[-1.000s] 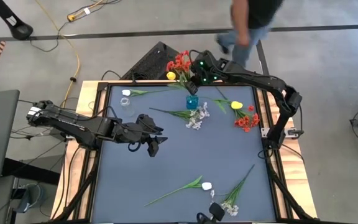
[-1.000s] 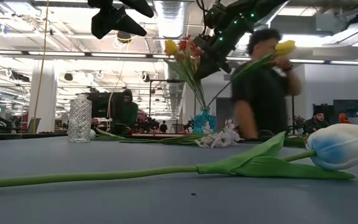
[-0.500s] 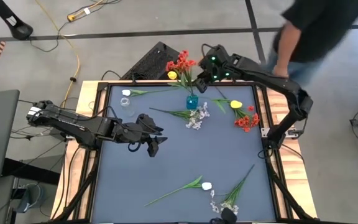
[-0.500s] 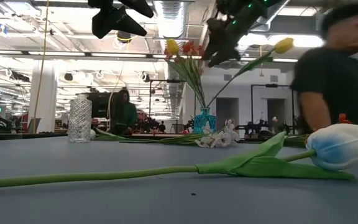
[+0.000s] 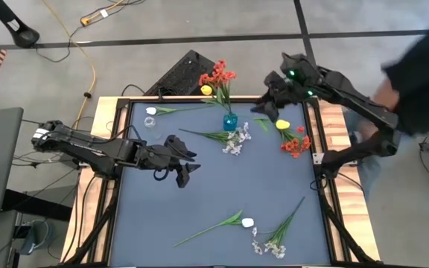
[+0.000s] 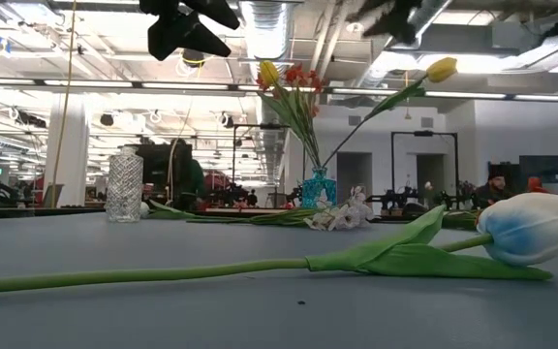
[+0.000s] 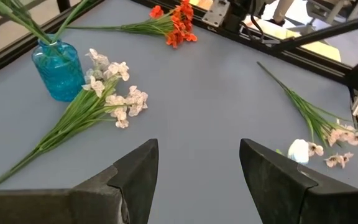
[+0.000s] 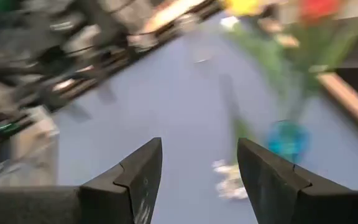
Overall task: Sort flowers into vase by color
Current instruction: Adjust the yellow tulip
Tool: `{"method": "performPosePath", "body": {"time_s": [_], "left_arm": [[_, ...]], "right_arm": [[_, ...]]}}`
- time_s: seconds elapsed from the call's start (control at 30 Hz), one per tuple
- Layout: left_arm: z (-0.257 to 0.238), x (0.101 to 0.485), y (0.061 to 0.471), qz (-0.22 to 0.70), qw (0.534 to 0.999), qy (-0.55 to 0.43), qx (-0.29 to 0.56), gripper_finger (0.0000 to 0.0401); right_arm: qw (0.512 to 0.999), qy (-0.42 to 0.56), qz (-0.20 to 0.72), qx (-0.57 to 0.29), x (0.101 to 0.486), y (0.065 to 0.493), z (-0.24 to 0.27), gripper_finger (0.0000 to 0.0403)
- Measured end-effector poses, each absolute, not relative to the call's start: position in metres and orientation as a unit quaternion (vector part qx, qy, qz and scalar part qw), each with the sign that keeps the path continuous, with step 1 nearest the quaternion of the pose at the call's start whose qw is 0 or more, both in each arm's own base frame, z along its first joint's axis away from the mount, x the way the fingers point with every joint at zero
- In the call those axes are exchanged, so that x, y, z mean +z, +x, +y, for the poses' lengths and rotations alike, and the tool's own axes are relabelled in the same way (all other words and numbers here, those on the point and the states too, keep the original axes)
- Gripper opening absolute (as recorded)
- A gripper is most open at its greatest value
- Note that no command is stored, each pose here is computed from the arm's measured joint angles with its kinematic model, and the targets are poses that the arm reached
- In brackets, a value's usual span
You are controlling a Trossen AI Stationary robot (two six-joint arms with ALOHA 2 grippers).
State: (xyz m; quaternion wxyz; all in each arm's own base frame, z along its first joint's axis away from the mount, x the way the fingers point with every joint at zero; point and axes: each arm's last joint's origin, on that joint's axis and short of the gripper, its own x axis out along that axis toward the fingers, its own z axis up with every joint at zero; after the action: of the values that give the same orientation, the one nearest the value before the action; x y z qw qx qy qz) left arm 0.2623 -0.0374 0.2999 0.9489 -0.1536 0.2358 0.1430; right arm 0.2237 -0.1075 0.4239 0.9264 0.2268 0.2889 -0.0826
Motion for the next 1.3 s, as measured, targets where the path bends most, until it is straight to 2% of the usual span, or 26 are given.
{"method": "performPosePath", "body": {"time_s": [0.17,0.27,0.47,0.6,0.7,1.0,1.1,1.3], "left_arm": [[-0.029,0.300,0.264,0.243,0.950,-0.146,0.132,0.0213],[-0.025,0.300,0.264,0.246,0.950,-0.142,0.126,0.0213],[-0.023,0.299,0.265,0.252,0.952,-0.132,0.110,0.0213],[-0.023,0.300,0.265,0.253,0.953,-0.126,0.108,0.0213],[-0.023,0.299,0.265,0.255,0.953,-0.129,0.097,0.0213],[-0.024,0.299,0.265,0.258,0.953,-0.136,0.085,0.0213],[-0.024,0.300,0.265,0.255,0.954,-0.137,0.085,0.0213],[-0.024,0.300,0.265,0.253,0.952,-0.148,0.089,0.0213]], "right_arm": [[0.897,0.240,0.372,-0.012,0.418,0.220,-0.057,0.0221],[0.870,0.222,0.440,-0.005,0.411,0.215,-0.029,0.0212],[0.829,0.189,0.518,-0.090,0.401,0.203,0.004,0.0177],[0.822,0.169,0.524,-0.142,0.392,0.193,0.004,0.0137],[0.809,0.187,0.530,-0.173,0.371,0.179,-0.004,0.0111],[0.837,0.232,0.433,-0.242,0.318,0.161,-0.043,0.0095],[0.844,0.230,0.409,-0.260,0.313,0.165,-0.057,0.0095],[0.892,0.204,0.321,-0.244,0.322,0.185,-0.076,0.0095]]}}
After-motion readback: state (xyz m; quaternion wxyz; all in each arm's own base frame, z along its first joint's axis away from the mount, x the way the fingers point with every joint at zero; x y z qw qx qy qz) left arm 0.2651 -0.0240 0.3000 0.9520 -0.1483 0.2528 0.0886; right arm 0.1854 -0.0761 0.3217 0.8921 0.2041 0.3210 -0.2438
